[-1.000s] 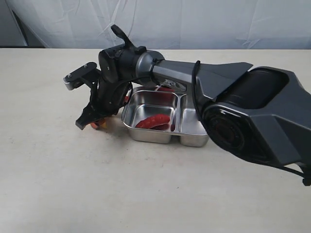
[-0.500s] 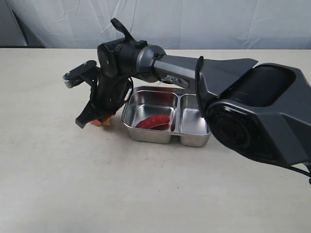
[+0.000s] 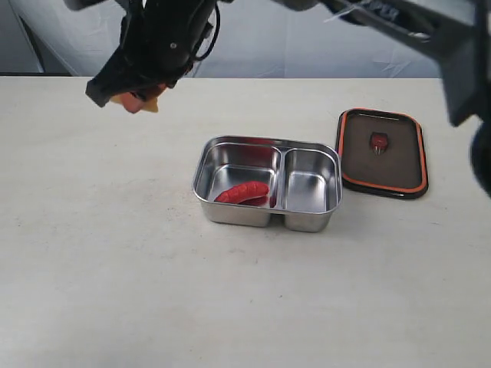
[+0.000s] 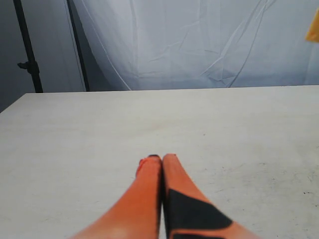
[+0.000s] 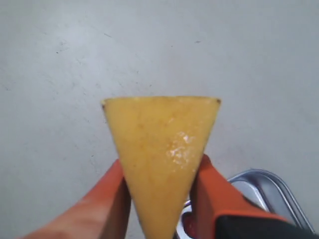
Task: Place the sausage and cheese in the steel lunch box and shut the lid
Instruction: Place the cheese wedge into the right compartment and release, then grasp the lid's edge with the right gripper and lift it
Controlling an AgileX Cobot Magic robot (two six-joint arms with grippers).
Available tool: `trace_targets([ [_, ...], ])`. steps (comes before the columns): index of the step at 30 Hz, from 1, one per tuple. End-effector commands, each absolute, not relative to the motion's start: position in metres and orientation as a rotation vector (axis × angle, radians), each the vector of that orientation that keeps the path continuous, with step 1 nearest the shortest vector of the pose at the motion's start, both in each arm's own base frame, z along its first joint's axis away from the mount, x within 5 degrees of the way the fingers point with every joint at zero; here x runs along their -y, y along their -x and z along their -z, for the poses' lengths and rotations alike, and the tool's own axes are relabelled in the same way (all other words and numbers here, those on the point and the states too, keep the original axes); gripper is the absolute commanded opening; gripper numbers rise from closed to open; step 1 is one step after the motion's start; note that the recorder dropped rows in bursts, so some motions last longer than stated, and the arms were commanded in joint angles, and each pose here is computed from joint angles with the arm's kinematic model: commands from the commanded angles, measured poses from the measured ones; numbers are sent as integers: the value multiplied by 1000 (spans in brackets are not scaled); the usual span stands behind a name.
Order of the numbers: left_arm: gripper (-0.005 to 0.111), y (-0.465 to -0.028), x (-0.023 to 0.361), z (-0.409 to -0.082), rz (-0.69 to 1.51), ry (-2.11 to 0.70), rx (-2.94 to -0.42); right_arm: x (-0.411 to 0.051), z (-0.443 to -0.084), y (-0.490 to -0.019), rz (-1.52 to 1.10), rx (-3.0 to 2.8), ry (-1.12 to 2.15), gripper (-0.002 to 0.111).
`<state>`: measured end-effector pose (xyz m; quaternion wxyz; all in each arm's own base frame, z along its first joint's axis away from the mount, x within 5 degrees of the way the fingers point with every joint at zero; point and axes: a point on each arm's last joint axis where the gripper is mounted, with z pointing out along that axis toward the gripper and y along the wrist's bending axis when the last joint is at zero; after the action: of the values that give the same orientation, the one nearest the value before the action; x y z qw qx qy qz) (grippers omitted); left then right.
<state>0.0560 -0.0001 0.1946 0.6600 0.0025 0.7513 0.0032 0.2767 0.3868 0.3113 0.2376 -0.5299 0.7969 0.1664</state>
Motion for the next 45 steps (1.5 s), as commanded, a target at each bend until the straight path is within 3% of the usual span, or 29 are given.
trace_targets([
  [1,0,-56,0,-194,-16,-9,-1690,-357,-342,-261,-409,-2160,1383,-1],
  [4,0,-56,0,-194,-17,-10,-1690,-334,-340,-252,-363,-2169,1297,-1],
  [14,0,-56,0,-194,-25,-16,-1690,-237,-269,-231,-308,-2280,957,-1],
  [19,0,-56,0,-194,-27,-18,-1690,-191,-238,-247,-260,-2350,778,-1],
  [26,0,-56,0,-194,-27,-18,-1690,-170,-215,-271,-208,-2411,678,-1],
  [33,0,-56,0,-194,-27,-18,-1690,-172,-199,-275,-183,-2445,723,46],
  [39,0,-56,0,-194,-27,-18,-1690,-170,-206,-279,-165,-2482,701,49],
  [45,0,-56,0,-194,-27,-18,-1690,-113,-216,-308,-125,-2623,256,49],
])
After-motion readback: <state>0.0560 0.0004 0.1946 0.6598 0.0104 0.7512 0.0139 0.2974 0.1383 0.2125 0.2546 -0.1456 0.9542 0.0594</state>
